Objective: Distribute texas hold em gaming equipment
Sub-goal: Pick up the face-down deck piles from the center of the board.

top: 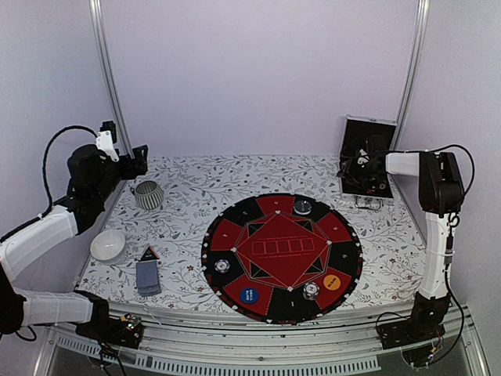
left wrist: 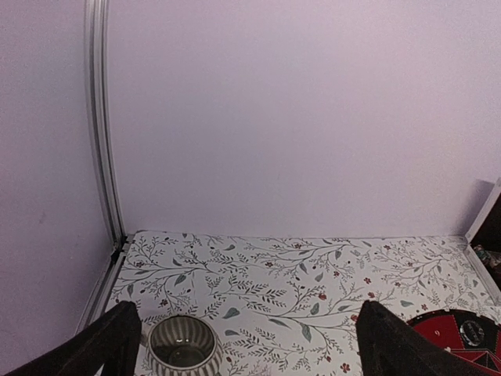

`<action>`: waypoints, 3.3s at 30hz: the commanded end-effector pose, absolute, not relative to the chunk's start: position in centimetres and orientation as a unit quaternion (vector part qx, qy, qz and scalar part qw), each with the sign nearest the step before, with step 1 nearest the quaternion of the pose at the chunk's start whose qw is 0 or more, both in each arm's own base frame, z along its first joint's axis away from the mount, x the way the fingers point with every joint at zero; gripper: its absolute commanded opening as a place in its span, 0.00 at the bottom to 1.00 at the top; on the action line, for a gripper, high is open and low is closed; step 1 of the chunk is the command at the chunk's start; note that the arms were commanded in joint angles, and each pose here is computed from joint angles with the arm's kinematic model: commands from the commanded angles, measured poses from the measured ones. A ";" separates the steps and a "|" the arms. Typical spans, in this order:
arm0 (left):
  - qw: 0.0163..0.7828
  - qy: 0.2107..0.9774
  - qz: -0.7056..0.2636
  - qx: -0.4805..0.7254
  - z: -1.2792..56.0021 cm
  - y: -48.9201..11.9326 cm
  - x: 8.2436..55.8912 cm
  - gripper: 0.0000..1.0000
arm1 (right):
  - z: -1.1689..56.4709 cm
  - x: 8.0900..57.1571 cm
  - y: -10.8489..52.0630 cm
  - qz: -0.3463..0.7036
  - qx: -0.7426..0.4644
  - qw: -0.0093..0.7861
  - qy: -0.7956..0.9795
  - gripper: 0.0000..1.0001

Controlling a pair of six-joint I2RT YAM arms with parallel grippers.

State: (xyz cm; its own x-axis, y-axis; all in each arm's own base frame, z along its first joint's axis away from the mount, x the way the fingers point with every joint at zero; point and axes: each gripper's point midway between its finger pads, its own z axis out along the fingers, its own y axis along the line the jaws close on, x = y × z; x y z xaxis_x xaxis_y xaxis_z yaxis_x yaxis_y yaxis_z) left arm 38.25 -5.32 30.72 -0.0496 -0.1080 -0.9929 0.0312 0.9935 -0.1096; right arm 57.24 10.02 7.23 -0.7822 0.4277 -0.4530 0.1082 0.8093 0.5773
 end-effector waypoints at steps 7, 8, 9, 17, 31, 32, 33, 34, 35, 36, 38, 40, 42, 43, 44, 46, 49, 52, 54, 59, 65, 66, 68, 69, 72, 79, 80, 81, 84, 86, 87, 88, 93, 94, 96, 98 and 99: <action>0.684 0.728 -0.048 -0.021 29.8 -5.2 38.6 0.98 | 5.1 56.4 10.9 0.248 0.132 0.273 0.920 0.43; 0.683 0.728 -0.048 -0.021 29.8 -5.2 38.6 0.98 | 5.0 56.3 10.8 0.247 0.132 0.272 0.921 0.43; 0.683 0.729 -0.047 -0.021 29.8 -5.2 38.6 0.98 | 5.0 56.0 10.9 0.247 0.131 0.270 0.921 0.43; 0.683 0.729 -0.047 -0.022 29.8 -5.1 38.6 0.98 | 4.6 54.0 10.5 0.234 0.126 0.260 0.928 0.44; 0.684 0.727 -0.044 -0.023 29.9 -5.0 38.5 0.98 | 5.6 52.2 8.9 0.214 0.121 0.260 0.934 0.44; 0.685 0.727 -0.045 -0.023 29.9 -5.0 38.5 0.98 | 6.2 52.3 9.0 0.216 0.118 0.264 0.933 0.44; 0.684 0.727 -0.045 -0.023 29.9 -5.0 38.5 0.98 | 6.9 52.4 9.0 0.219 0.115 0.269 0.931 0.45; 0.684 0.727 -0.046 -0.022 29.9 -5.1 38.5 0.98 | 7.8 52.5 9.1 0.220 0.110 0.275 0.929 0.46; 0.685 0.727 -0.046 -0.021 29.9 -5.1 38.5 0.98 | 8.9 52.6 9.0 0.220 0.105 0.285 0.927 0.46; 0.685 0.727 -0.045 -0.021 29.9 -5.0 38.5 0.98 | 10.0 52.7 8.9 0.219 0.102 0.295 0.925 0.47; 0.685 0.726 -0.044 -0.021 30.0 -5.0 38.5 0.98 | 12.4 52.7 8.5 0.214 0.094 0.318 0.919 0.48; 0.686 0.726 -0.043 -0.018 30.1 -5.1 38.5 0.98 | 14.7 52.5 7.6 0.209 0.092 0.338 0.913 0.49; 0.687 0.725 -0.041 -0.013 30.2 -5.2 38.5 0.98 | 17.0 51.9 6.3 0.200 0.094 0.357 0.907 0.50; 0.688 0.725 -0.039 -0.010 30.3 -5.2 38.5 0.98 | 17.8 51.6 5.8 0.194 0.096 0.365 0.906 0.50; 0.689 0.724 -0.035 -0.007 30.4 -5.1 38.6 0.98 | 18.4 51.2 5.1 0.185 0.099 0.371 0.905 0.51; 0.691 0.723 -0.026 -0.007 30.6 -5.0 38.6 0.98 | 19.6 50.3 4.0 0.172 0.101 0.382 0.902 0.51; 0.692 0.722 -0.022 -0.008 30.7 -4.9 38.8 0.98 | 21.3 49.0 2.7 0.155 0.105 0.398 0.898 0.52; 0.689 0.724 -0.031 -0.008 30.7 -5.2 39.3 0.98 | 22.9 47.8 1.7 0.139 0.101 0.417 0.892 0.54; 0.688 0.725 -0.037 -0.007 30.6 -5.4 39.5 0.98 | 24.0 47.1 1.3 0.128 0.096 0.431 0.888 0.55; 0.696 0.717 -0.036 -0.009 30.9 -5.4 40.1 0.98 | 26.1 45.7 0.2 0.090 0.081 0.479 0.869 0.67; 0.715 0.697 -0.043 -0.014 31.9 -5.6 41.0 0.98 | 27.6 44.1 -0.5 0.074 0.081 0.533 0.839 0.73; 0.717 0.696 -0.045 -0.014 31.9 -5.6 41.1 0.98 | 27.8 43.9 -0.5 0.075 0.081 0.539 0.835 0.73; 0.717 0.695 -0.051 -0.009 31.8 -5.9 41.3 0.98 | 28.2 43.6 -0.5 0.074 0.081 0.548 0.829 0.74; 0.715 0.697 -0.053 -0.004 31.6 -6.1 41.4 0.98 | 28.3 43.5 -0.6 0.073 0.081 0.552 0.826 0.75; 0.711 0.701 -0.055 0.011 31.0 -6.6 41.4 0.98 | 28.8 43.0 -0.6 0.072 0.077 0.565 0.818 0.80; 0.697 0.715 -0.055 0.004 31.5 -6.3 40.7 0.98 | 30.2 42.7 -0.9 0.064 0.076 0.588 0.803 0.99; 0.697 0.715 -0.057 0.003 31.6 -6.3 40.6 0.98 | 30.1 42.8 -1.0 0.063 0.077 0.587 0.803 0.99; 0.698 0.714 -0.057 0.002 31.5 -6.2 40.4 0.98 | 30.1 42.9 -1.1 0.061 0.080 0.587 0.803 0.99; 0.700 0.713 -0.047 -0.003 31.0 -5.8 40.1 0.98 | 30.1 43.2 -1.1 0.061 0.084 0.586 0.804 0.99; 0.698 0.715 -0.040 -0.004 30.5 -5.6 40.1 0.98 | 30.2 43.3 -1.1 0.062 0.084 0.586 0.804 0.99; 0.695 0.718 -0.038 -0.003 30.3 -5.6 40.2 0.98 | 30.1 43.4 -1.1 0.062 0.083 0.586 0.804 0.99; 0.693 0.720 -0.037 -0.001 30.2 -5.6 40.3 0.98 | 30.1 43.5 -1.1 0.062 0.083 0.585 0.804 0.99; 0.692 0.721 -0.039 0.022 30.4 -6.3 40.3 0.98 | 30.1 44.1 -1.4 0.052 0.081 0.582 0.808 0.99; 0.692 0.720 -0.039 0.025 30.4 -6.3 40.3 0.98 | 30.2 44.2 -1.4 0.051 0.081 0.580 0.809 0.99; 0.693 0.720 -0.040 0.027 30.4 -6.4 40.3 0.98 | 30.5 44.7 -1.5 0.050 0.084 0.579 0.809 0.99; 0.693 0.719 -0.039 0.030 30.4 -6.4 40.3 0.98 | 30.8 45.1 -1.5 0.052 0.087 0.579 0.809 0.99; 0.694 0.719 -0.038 0.030 30.5 -6.4 40.3 0.98 | 30.7 45.3 -1.5 0.055 0.090 0.578 0.809 0.99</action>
